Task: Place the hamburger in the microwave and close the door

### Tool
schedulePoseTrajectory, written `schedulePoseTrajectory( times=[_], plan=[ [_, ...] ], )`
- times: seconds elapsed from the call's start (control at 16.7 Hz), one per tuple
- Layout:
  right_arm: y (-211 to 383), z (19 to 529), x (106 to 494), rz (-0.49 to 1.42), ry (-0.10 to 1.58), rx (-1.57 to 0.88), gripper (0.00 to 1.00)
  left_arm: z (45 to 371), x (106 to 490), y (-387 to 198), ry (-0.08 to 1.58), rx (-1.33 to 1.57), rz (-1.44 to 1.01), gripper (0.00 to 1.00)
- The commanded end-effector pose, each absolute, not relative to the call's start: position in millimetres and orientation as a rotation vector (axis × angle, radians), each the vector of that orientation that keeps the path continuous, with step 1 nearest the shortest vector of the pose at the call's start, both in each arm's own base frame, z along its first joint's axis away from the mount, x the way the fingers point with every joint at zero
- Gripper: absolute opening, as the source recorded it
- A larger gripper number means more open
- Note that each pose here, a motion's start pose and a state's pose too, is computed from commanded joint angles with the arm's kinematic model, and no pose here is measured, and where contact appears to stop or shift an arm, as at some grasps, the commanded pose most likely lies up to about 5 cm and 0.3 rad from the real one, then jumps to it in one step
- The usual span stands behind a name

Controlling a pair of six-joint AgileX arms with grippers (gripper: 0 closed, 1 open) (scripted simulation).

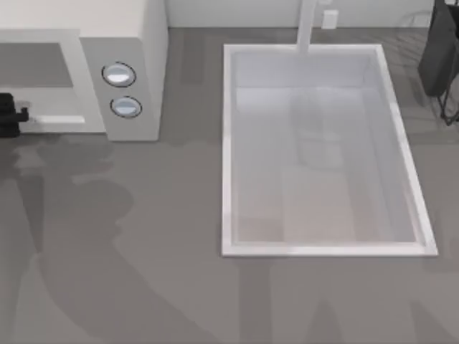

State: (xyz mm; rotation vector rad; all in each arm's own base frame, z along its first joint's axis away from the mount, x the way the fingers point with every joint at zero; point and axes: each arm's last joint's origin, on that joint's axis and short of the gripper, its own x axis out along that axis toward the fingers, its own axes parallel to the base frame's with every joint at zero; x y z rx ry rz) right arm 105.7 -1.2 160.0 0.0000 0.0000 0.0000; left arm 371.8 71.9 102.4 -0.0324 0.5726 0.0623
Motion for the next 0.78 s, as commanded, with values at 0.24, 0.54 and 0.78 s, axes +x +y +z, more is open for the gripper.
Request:
schedulePoseTrajectory(
  times=[0.24,0.54,0.78],
  plan=[
    [-1,160,106,0.000,0.000,0.000,1.00,90,369,62,0.415,-0.009,0.012,0.00],
    [-1,160,106,0.000,0.000,0.000,1.00,82,364,56,0.349,0.003,-0.020,0.00],
    [-1,160,106,0.000,0.000,0.000,1.00,84,365,58,0.345,0.005,-0.013,0.00]
  ],
)
